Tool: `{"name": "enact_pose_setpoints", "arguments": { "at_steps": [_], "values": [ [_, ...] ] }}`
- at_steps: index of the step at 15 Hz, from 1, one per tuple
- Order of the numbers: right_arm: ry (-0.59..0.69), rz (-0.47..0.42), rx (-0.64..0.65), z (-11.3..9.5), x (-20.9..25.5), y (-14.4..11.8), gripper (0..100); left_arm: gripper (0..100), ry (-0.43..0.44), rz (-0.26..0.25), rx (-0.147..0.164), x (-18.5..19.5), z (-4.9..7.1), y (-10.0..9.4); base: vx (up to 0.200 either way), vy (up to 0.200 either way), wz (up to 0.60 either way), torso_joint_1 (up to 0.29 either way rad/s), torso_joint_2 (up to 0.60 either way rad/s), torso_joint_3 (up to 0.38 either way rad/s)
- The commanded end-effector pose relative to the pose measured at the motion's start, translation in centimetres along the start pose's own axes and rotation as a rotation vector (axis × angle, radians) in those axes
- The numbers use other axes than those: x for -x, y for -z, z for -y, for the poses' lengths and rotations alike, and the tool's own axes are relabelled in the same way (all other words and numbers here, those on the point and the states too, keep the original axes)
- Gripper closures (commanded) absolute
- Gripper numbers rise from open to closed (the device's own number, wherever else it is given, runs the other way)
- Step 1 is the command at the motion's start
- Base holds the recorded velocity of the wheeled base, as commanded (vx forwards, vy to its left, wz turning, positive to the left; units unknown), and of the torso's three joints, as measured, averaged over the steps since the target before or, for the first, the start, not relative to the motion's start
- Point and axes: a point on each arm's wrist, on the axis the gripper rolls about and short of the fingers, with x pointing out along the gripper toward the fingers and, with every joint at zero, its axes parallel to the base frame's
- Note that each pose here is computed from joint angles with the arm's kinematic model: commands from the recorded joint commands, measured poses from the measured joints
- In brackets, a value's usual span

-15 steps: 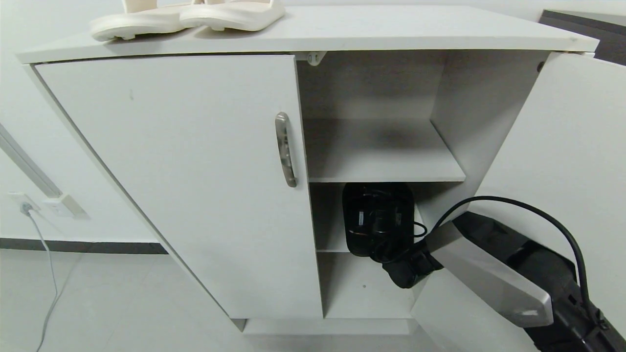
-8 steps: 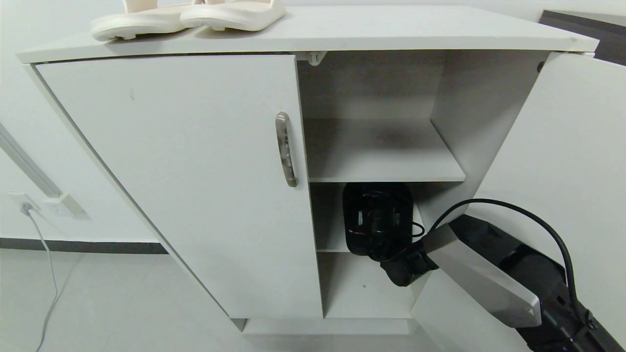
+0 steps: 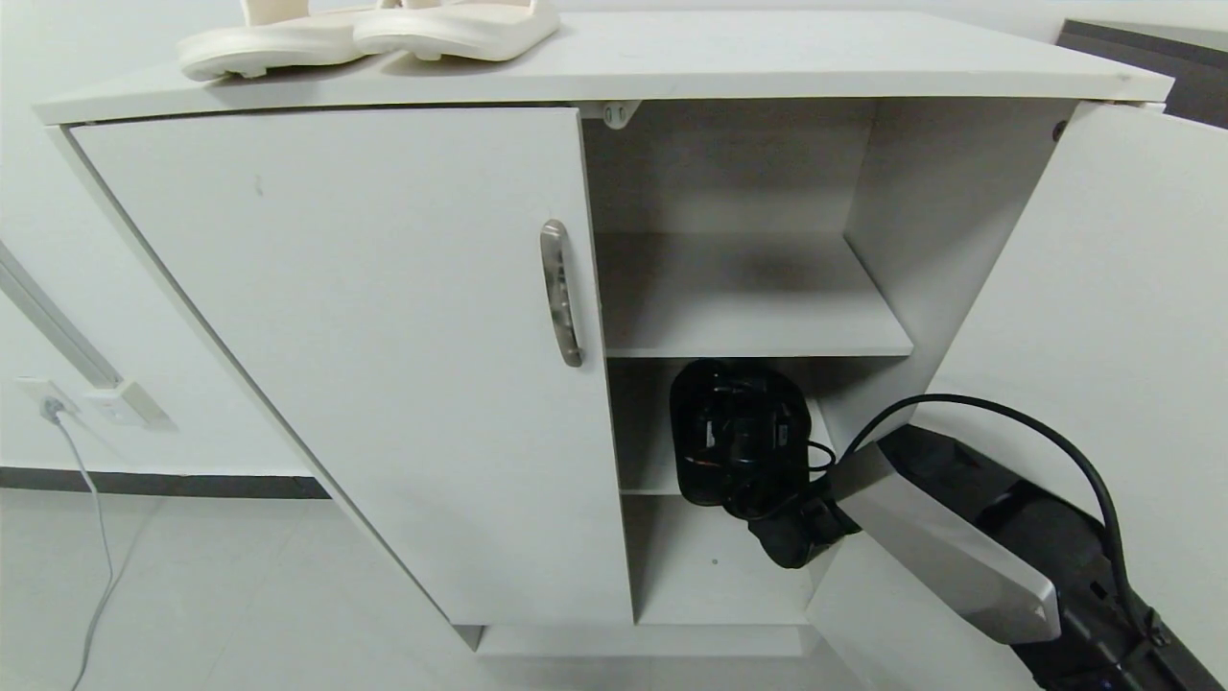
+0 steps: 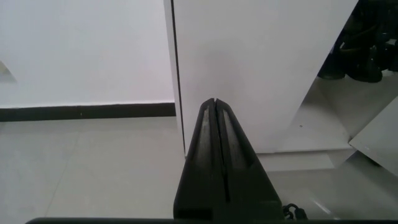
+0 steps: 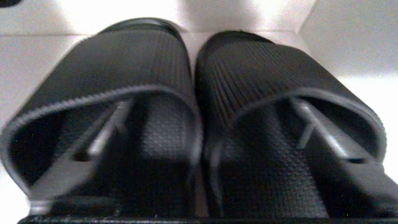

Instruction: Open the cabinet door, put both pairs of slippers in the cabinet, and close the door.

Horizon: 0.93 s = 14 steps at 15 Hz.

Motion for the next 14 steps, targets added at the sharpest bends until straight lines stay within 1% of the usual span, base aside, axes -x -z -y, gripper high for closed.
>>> {"name": "enact_pose_setpoints", "arguments": {
  "at_steps": [1, 4, 6, 7, 8, 9, 10, 12, 14],
  "values": [
    [-0.008, -0.002, 0.002, 0.2, 1.2, -0.8, 0, 100, 0.000, 0.000, 0.000, 0.0, 0.0, 0.0, 0.000, 0.000, 0.00, 0.000, 0.00, 0.000],
    [-0.038, -0.004, 0.007, 0.9, 4.1, -1.4, 0, 100, 0.003, 0.000, 0.000, 0.0, 0.0, 0.0, 0.000, 0.000, 0.00, 0.000, 0.00, 0.000],
    [-0.069, -0.033, 0.040, 1.7, 6.8, -1.2, 0, 100, 0.004, 0.000, 0.000, 0.0, 0.0, 0.0, 0.000, 0.000, 0.00, 0.000, 0.00, 0.000],
    [-0.080, -0.046, 0.053, 2.7, 8.4, -0.9, 0, 100, 0.004, -0.002, 0.000, 0.0, 0.0, 0.0, 0.000, 0.000, 0.00, 0.000, 0.00, 0.000],
    [-0.082, -0.045, 0.052, 2.7, 8.6, -0.9, 0, 100, 0.004, -0.002, 0.000, 0.0, 0.0, 0.0, 0.000, 0.000, 0.00, 0.000, 0.00, 0.000],
    [-0.102, -0.047, 0.056, 4.0, 10.8, -0.9, 0, 100, 0.004, 0.000, 0.000, 0.0, 0.0, 0.0, 0.000, 0.000, 0.00, 0.000, 0.00, 0.000],
    [-0.120, -0.050, 0.060, 4.3, 12.1, -0.8, 0, 100, 0.004, 0.000, 0.000, 0.0, 0.0, 0.0, 0.000, 0.000, 0.00, 0.000, 0.00, 0.000],
    [-0.142, -0.047, 0.059, 4.4, 13.3, -0.5, 0, 100, 0.004, 0.000, -0.001, 0.0, 0.0, 0.0, 0.000, 0.000, 0.00, 0.000, 0.00, 0.000],
    [-0.146, -0.048, 0.061, 4.3, 13.5, -0.5, 0, 100, 0.004, 0.000, -0.001, 0.0, 0.0, 0.0, 0.000, 0.000, 0.00, 0.000, 0.00, 0.000]
  ]
}}
